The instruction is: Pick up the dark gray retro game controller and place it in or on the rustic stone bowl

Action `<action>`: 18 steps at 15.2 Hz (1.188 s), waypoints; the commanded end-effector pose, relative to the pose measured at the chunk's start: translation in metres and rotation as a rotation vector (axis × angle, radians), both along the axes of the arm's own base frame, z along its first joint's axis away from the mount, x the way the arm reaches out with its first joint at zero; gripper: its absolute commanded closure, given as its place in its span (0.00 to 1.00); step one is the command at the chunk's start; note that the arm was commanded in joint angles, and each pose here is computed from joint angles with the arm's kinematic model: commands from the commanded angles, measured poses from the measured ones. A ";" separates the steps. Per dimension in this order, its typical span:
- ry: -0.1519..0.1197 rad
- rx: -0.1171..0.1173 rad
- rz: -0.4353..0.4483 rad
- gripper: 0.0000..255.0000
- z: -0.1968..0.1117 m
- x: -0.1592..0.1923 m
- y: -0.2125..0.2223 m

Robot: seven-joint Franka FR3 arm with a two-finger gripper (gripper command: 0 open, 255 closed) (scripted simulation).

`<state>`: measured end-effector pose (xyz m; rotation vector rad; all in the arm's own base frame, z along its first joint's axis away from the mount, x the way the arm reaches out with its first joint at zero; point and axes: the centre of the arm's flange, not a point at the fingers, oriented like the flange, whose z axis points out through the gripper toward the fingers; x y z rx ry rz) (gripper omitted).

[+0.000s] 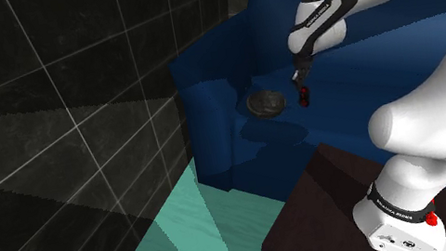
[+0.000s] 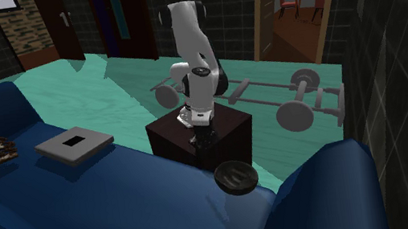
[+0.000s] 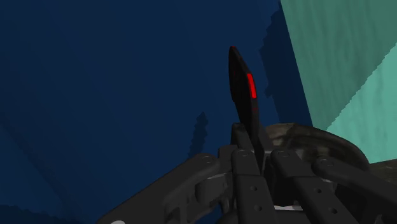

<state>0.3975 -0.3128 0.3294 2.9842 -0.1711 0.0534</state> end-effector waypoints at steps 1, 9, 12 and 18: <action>0.000 0.001 0.000 1.00 0.012 0.000 0.002; 0.000 0.001 0.000 1.00 0.027 0.076 0.023; 0.000 0.001 0.000 1.00 0.031 0.114 0.034; 0.000 0.001 0.000 1.00 0.018 0.147 0.044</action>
